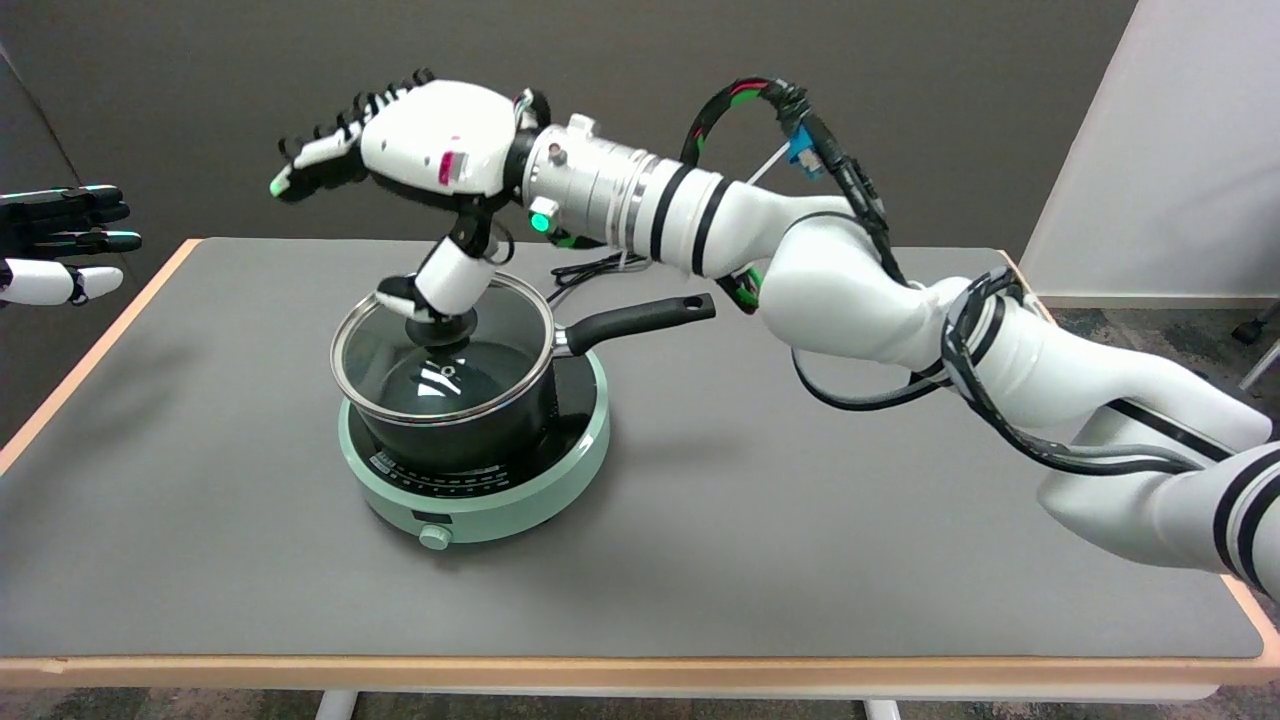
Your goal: Pick up the pot lid.
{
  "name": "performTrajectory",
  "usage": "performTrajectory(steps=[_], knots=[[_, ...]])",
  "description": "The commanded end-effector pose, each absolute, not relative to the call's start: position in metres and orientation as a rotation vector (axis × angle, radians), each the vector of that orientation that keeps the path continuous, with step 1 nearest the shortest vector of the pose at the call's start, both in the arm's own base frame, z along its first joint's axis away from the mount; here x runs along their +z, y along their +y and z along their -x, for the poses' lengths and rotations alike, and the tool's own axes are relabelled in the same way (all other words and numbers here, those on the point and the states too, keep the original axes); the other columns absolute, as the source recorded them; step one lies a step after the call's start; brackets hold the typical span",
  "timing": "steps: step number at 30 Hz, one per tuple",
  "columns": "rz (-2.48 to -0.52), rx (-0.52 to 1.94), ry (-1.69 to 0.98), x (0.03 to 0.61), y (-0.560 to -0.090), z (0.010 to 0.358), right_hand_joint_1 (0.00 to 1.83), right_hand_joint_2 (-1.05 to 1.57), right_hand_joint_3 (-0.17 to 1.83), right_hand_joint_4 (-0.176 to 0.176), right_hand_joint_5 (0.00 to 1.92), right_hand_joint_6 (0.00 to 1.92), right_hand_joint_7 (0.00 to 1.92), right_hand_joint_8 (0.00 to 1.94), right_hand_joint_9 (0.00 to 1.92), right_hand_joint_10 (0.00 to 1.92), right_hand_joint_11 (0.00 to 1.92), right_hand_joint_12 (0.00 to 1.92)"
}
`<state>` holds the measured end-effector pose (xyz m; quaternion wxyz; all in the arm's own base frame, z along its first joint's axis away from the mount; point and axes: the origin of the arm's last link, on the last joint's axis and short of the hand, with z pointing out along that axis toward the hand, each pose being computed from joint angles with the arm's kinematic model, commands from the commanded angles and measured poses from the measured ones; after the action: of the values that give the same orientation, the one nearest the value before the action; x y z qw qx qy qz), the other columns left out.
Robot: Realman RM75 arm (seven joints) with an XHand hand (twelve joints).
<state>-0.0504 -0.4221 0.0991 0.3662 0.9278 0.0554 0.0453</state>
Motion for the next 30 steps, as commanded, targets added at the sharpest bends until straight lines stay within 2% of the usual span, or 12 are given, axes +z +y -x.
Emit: performTrajectory(steps=[1,3,4,12,22,28,30], knots=[[-2.434,-0.036,0.15,0.071,-0.423,0.086,0.85,0.49,0.98,0.1,0.43,0.18,0.55,0.18,0.54,0.35,0.36,0.73],[-2.593,-0.096,0.232,0.031,-0.383,0.086,0.85,0.49,0.98,0.1,0.43,0.18,0.55,0.18,0.54,0.35,0.36,0.73],[-2.428,-0.052,0.13,0.07,-0.426,0.092,0.85,0.49,0.98,0.101,0.43,0.18,0.55,0.18,0.54,0.35,0.36,0.73],[-2.378,-0.104,0.154,0.078,-0.439,0.103,0.85,0.49,0.98,0.113,0.45,0.19,0.56,0.18,0.54,0.35,0.36,0.72],[-2.324,-0.142,0.15,0.093,-0.453,0.113,0.91,0.53,0.98,0.175,0.56,0.28,0.61,0.19,0.58,0.34,0.36,0.7],[-2.307,-0.147,0.168,0.1,-0.457,0.109,0.95,0.57,0.96,0.176,0.59,0.31,0.63,0.21,0.62,0.35,0.38,0.69],[-2.305,-0.153,0.171,0.103,-0.456,0.108,0.9,0.58,1.01,0.176,0.58,0.37,0.65,0.2,0.61,0.41,0.38,0.72]])
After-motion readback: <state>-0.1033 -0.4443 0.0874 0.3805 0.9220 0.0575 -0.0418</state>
